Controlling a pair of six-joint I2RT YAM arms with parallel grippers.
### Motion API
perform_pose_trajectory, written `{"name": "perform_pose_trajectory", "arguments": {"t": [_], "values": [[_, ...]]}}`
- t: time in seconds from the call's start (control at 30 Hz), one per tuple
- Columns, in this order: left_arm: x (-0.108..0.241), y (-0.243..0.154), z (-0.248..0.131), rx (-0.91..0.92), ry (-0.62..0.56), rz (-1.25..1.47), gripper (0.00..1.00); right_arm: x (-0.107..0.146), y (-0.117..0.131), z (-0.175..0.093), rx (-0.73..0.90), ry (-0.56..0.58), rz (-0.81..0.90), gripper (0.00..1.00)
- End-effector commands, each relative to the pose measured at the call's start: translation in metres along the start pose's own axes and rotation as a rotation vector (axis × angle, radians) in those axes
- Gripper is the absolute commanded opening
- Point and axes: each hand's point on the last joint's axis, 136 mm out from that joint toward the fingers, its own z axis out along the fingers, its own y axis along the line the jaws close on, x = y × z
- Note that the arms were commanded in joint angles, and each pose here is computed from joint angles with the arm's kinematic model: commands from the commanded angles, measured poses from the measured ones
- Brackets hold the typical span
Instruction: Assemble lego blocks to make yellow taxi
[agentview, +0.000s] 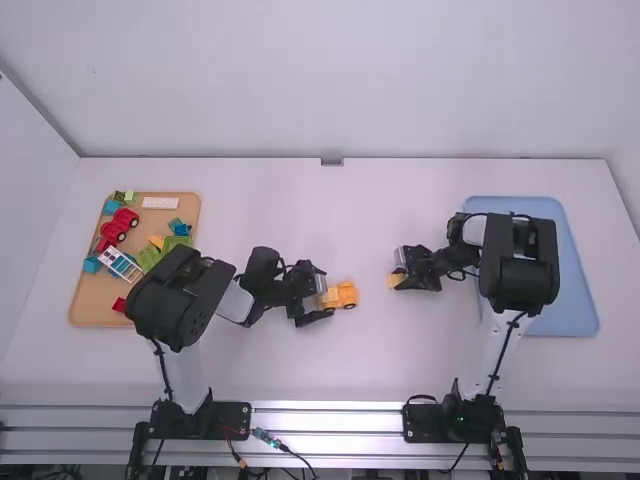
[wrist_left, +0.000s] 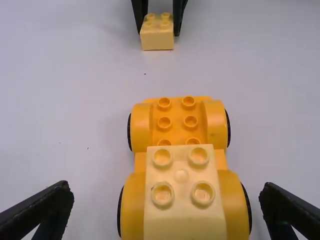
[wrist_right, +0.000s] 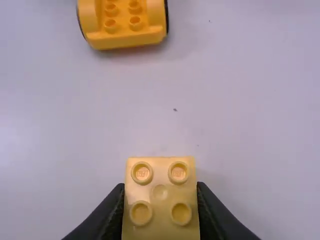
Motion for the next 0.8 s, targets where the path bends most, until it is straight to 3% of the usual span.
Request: {"name": "perform_pose_trajectory", "arguments": {"t": [0.0, 0.17, 0.37, 0.77], "values": [[0.002, -0.009, 0.001, 0.035, -0.005, -0.007, 0.99, -0.007, -0.003, 0.000, -0.011, -0.026, 0.001, 0.22], [0.002, -0.007, 0.003, 0.057, 0.016, -0.038, 0.99, -0.025, -0.008, -0.009, -0.021, -0.077, 0.012, 0.15], [-0.001, -0.003, 0.005, 0.063, 0.013, -0.040, 0.99, -0.038, -0.013, -0.010, -0.002, -0.139, 0.004, 0.15], [0.002, -0.008, 0.006, 0.069, 0.024, -0.045, 0.91, -0.067, -0.012, 0.020, -0.078, -0.139, -0.030, 0.11]]}}
